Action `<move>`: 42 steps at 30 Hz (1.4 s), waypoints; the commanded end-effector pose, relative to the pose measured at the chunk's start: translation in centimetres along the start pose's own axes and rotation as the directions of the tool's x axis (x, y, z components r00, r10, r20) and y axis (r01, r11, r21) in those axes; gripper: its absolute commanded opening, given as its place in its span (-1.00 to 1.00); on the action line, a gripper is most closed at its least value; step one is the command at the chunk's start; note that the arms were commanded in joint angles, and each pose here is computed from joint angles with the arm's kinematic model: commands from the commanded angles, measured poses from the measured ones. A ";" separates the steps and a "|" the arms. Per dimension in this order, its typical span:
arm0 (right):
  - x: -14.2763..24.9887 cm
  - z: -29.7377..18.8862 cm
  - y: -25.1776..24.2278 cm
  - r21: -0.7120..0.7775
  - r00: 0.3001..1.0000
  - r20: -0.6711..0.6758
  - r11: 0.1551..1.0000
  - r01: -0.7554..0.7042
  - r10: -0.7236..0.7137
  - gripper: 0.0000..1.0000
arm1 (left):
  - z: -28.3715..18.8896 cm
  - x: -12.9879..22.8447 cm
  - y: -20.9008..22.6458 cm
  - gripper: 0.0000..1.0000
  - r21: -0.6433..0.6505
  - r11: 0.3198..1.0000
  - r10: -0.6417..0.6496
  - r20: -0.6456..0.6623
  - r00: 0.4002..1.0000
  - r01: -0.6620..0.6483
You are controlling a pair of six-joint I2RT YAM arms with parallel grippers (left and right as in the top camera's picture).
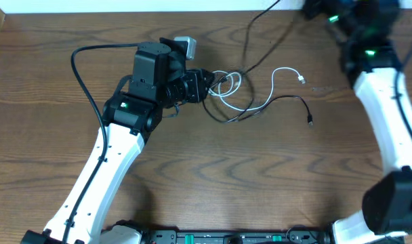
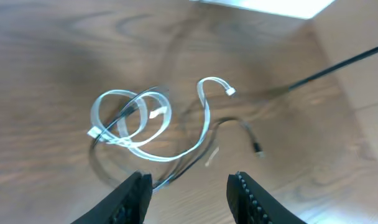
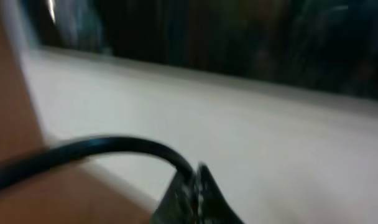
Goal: Untangle cables
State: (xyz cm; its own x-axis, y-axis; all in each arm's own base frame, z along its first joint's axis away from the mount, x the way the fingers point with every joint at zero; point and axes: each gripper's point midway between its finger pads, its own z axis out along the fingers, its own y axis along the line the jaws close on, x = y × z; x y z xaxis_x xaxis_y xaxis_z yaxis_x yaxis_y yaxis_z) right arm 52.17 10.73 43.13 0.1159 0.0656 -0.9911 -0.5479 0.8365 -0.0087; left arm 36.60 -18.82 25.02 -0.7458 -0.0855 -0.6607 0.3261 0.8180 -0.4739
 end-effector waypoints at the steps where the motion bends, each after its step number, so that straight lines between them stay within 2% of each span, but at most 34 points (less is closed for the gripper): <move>1: -9.6 -4.4 -0.8 0.016 0.973 0.221 0.998 -0.067 0.062 -0.98 | -0.3 -0.1 1.4 -0.11 -0.086 0.996 0.015 0.009 1.000 -0.014; 5: -13.4 -8.1 -3.9 0.091 0.942 0.330 0.991 -0.094 0.059 -0.98 | -0.4 0.5 2.3 -0.11 -0.132 0.991 0.002 -0.012 1.000 -0.004; 7: -13.9 -9.4 -5.7 0.128 0.939 0.338 0.986 -0.110 0.061 -0.98 | -0.4 0.7 2.4 -0.11 -0.135 0.991 0.000 -0.019 1.000 -0.002; 10: -13.0 -11.0 -8.4 0.153 0.938 0.313 0.967 -0.205 0.149 -0.98 | -0.4 0.8 2.4 -0.11 -0.136 0.991 -0.002 -0.024 1.000 -0.001; 15: -11.5 -10.4 -5.0 -0.032 0.965 0.199 0.985 -0.171 0.174 -0.98 | -0.4 0.8 2.4 -0.11 -0.136 0.991 -0.002 -0.023 1.000 -0.001; 19: -10.7 -9.6 -1.8 -0.158 0.980 0.143 0.981 -0.114 0.137 -0.98 | -0.4 0.8 2.4 -0.10 -0.136 0.991 -0.002 -0.024 1.000 -0.001; 23: -10.1 -9.0 -1.4 -0.159 0.981 0.125 0.979 -0.125 0.145 -0.98 | -0.4 0.9 2.4 -0.11 -0.137 0.991 -0.004 -0.028 1.000 0.000; 25: -9.6 -8.8 -2.2 -0.116 0.982 0.114 0.983 -0.139 0.152 -0.98 | -0.4 1.1 2.5 -0.11 -0.140 0.990 -0.006 -0.034 0.999 0.002; 28: -8.2 -8.7 -5.0 0.030 0.980 0.099 0.984 -0.174 0.170 -0.98 | -0.4 1.3 2.6 -0.11 -0.142 0.990 -0.010 -0.041 0.999 0.004; 31: -6.6 -9.5 -9.4 0.268 0.981 0.095 0.945 -0.190 0.170 -0.98 | -0.4 1.3 2.6 -0.11 -0.143 0.990 -0.011 -0.044 0.999 0.004; 33: -5.8 -10.9 -12.7 0.447 0.983 0.098 0.875 -0.185 0.158 -0.98 | -0.4 1.3 2.6 -0.11 -0.143 0.990 -0.011 -0.044 0.999 0.004; 36: -4.5 -15.1 -18.0 0.713 0.984 0.106 0.678 -0.178 0.146 -0.98 | -0.4 1.3 2.6 -0.11 -0.143 0.990 -0.011 -0.044 0.999 0.004; 38: -4.0 -17.3 -19.8 0.786 0.984 0.106 0.594 -0.172 0.145 -0.98 | -0.4 1.3 2.6 -0.11 -0.143 0.990 -0.011 -0.044 0.999 0.004; 42: -3.8 -20.6 -22.2 0.847 0.984 0.106 0.506 -0.164 0.142 -0.98 | -0.4 1.3 2.6 -0.11 -0.143 0.990 -0.011 -0.044 0.999 0.004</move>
State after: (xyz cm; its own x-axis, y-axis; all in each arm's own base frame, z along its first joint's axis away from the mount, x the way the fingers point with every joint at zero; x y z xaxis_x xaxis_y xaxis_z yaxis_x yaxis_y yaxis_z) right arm 48.77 -14.38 43.84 0.0726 0.2808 -0.9570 0.2186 0.9318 0.2899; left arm 36.01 -16.77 22.80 -0.7863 -0.0801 -0.6127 0.2271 0.8847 -0.4071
